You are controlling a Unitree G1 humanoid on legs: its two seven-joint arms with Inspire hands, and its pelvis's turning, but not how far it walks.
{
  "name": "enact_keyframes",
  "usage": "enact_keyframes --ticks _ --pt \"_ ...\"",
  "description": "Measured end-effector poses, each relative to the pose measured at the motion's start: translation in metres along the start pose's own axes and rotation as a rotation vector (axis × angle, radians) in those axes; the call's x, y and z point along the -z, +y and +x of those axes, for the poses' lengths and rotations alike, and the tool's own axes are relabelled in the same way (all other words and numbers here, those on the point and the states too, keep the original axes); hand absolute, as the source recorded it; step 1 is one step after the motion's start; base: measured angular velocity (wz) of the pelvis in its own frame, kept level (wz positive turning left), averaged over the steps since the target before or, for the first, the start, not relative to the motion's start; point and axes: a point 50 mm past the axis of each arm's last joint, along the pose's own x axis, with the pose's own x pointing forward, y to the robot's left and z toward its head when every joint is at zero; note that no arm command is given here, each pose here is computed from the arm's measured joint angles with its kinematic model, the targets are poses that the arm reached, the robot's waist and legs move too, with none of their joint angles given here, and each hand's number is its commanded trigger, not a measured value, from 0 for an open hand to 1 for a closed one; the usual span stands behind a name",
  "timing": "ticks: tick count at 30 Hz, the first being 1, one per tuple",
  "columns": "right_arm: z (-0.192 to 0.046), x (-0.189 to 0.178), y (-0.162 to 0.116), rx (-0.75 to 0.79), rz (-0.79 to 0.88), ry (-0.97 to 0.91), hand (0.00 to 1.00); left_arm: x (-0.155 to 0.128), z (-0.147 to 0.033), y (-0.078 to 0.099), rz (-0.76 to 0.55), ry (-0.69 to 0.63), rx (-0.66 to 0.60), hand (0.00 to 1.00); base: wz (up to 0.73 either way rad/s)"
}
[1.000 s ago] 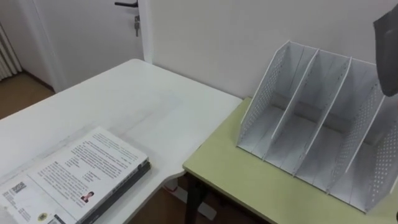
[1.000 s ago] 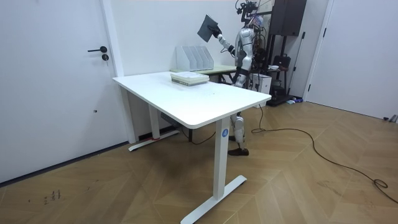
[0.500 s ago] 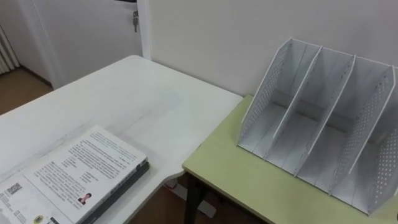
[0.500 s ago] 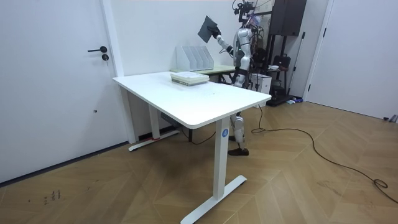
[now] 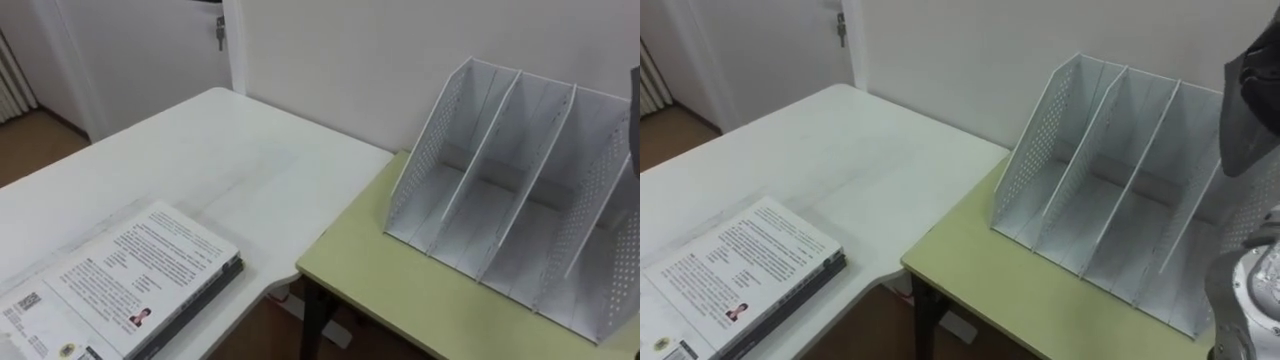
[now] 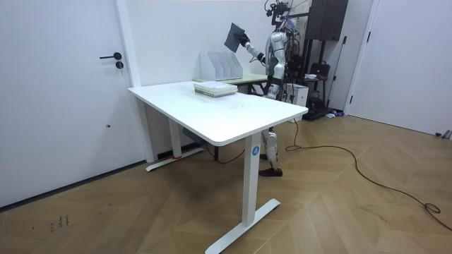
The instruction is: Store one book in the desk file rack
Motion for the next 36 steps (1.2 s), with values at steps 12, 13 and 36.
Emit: enact_keyframes --ticks 12,13,36 --pt "-0.003 0.031 -0.004 -0.012 -0.067 0.121 1.0 0.0 0.0 0.003 0.003 0.001 -0.041 0.0 0.0" --pt "-0.003 0.031 -0.004 -0.013 -0.067 0.122 1.0 0.0 0.0 0.003 0.003 0.001 -0.042 0.0 0.0" --pt "-0.012 0.05 0.002 -0.062 -0.043 0.23 0.0 -0.005 0.0 0.002 0.012 -0.013 -0.041 0.0 0.01"
